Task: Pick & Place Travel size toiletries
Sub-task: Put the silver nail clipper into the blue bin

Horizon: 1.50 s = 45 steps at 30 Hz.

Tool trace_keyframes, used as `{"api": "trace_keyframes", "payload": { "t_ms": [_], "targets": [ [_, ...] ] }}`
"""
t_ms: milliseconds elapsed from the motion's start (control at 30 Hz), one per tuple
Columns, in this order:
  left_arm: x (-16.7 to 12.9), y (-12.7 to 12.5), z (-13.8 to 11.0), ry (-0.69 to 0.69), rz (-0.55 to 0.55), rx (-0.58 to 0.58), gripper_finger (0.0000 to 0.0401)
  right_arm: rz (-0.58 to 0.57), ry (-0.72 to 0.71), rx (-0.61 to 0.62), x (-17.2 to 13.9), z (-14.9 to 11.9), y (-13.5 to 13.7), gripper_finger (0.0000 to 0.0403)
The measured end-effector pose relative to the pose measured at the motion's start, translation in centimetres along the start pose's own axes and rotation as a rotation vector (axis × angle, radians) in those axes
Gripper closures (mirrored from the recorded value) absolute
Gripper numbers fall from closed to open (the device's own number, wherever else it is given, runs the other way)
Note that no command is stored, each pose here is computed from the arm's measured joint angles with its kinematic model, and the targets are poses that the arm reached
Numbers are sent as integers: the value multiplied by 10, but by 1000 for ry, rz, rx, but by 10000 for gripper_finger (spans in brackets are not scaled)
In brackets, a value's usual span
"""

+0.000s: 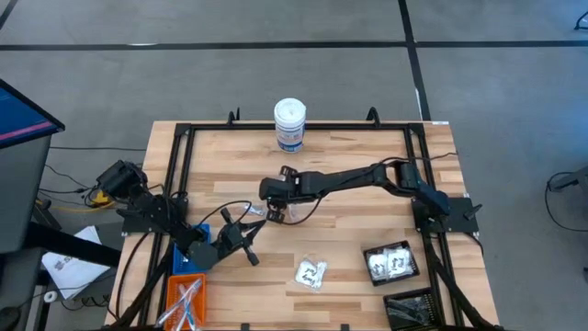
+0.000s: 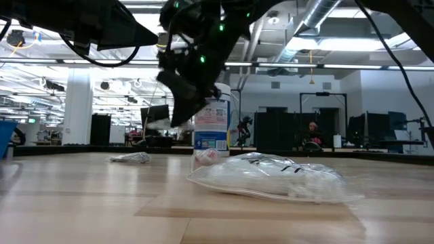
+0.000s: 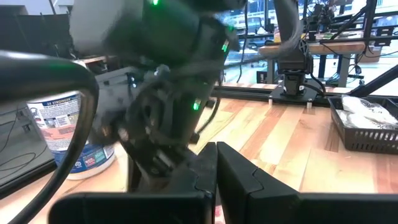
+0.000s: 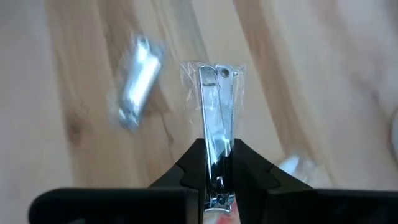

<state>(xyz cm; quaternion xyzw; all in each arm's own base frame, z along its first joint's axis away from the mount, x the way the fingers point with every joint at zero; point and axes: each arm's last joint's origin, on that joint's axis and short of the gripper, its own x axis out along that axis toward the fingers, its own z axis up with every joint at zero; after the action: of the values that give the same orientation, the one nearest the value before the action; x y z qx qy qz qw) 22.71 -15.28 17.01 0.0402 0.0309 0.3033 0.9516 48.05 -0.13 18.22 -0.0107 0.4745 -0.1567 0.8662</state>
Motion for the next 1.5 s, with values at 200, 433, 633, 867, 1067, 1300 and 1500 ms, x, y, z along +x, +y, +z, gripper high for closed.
{"api": "trace_keyframes", "payload": {
  "t_ms": [200,433,633,867,1067,1300,1500],
  "targets": [
    [-2,-1,0,-1,-6,0,400,-46,-9,-40,-28,2,7,362],
    [-2,-1,0,-1,-7,-4,400,-56,-90,-39,-64,-11,6,361],
    [-2,-1,0,-1,-8,-15,400,-28,-227,14,-94,-32,-10,361],
    [-1,0,0,0,-7,-19,400,205,-574,13,-134,-45,-17,360],
    [0,0,0,0,-10,-21,400,416,-861,-38,-153,-49,-9,359],
    [7,-2,2,1,-131,-33,400,594,-999,-169,-158,-48,9,359],
    [3,-8,16,-98,-379,-25,400,707,-1083,-271,-158,-47,21,358]
  ]
}}
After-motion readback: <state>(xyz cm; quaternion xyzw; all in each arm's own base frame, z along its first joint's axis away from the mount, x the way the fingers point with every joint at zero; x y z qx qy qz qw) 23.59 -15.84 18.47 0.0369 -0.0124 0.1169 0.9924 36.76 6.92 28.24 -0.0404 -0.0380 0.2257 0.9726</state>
